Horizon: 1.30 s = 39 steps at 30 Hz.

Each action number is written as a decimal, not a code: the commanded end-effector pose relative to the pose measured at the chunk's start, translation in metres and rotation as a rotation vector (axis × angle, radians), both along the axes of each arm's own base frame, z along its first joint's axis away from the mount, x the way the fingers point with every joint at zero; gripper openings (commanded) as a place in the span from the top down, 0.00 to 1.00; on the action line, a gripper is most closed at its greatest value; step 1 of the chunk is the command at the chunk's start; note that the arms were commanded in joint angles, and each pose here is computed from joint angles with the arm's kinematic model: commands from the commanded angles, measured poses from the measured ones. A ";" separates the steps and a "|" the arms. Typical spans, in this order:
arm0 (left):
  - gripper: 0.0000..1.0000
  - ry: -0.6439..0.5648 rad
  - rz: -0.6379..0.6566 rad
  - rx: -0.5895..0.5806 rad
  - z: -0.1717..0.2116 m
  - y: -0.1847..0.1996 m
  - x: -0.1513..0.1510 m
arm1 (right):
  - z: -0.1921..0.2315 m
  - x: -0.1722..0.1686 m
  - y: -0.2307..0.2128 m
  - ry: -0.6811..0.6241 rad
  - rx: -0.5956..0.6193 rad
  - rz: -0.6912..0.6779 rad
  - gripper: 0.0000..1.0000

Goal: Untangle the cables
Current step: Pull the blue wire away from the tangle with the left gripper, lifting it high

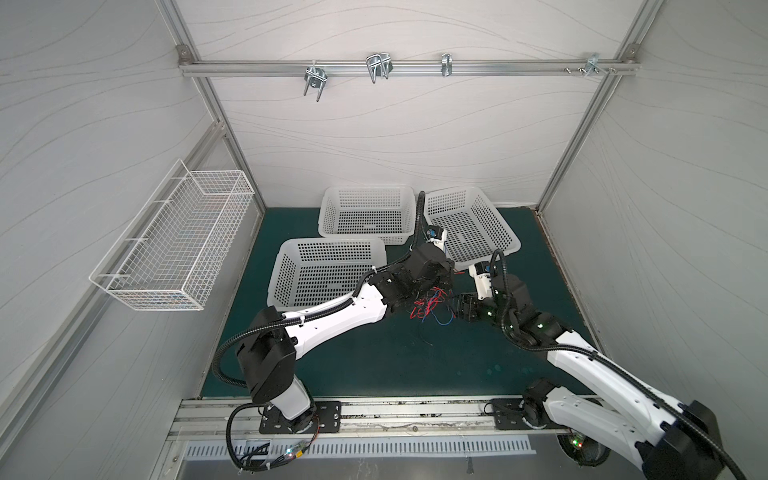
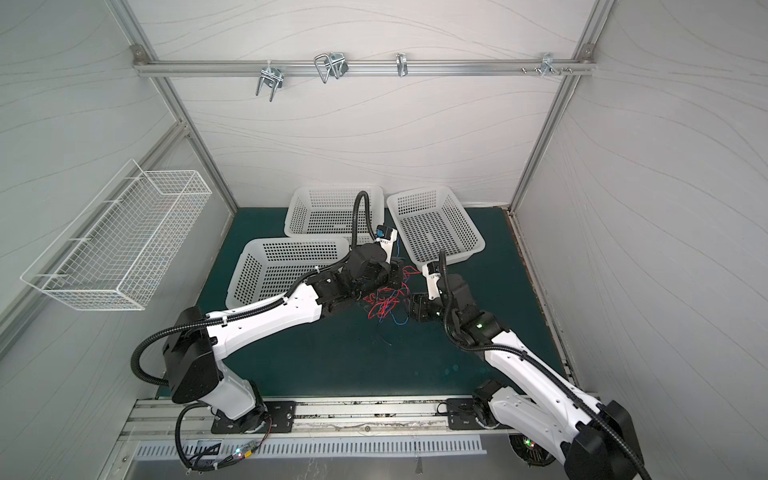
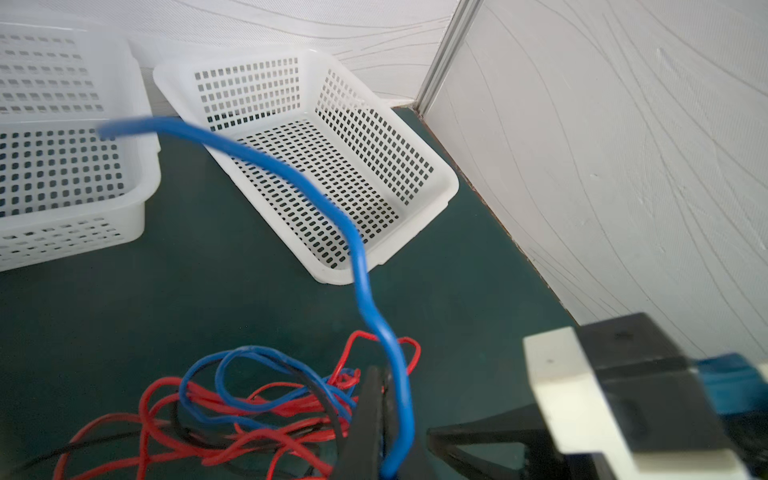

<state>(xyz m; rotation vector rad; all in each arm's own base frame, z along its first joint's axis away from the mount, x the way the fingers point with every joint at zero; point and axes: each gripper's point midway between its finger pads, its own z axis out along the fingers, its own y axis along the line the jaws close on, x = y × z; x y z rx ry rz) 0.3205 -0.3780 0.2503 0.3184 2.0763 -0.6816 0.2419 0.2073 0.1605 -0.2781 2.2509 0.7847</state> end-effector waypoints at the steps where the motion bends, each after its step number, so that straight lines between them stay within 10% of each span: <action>1: 1.00 0.008 -0.028 -0.067 0.023 -0.013 -0.001 | 0.017 0.018 0.013 -0.079 0.096 -0.014 0.25; 11: 1.00 0.031 -0.063 -0.147 0.041 -0.018 -0.009 | -0.011 0.034 0.028 -0.057 0.090 -0.009 0.58; 16: 1.00 0.034 -0.055 -0.164 0.045 -0.013 -0.009 | -0.027 0.038 0.023 -0.040 0.040 -0.037 1.00; 39: 1.00 -0.164 0.205 -0.091 0.141 0.118 0.006 | -0.108 0.026 -0.063 0.177 -0.276 -0.356 1.00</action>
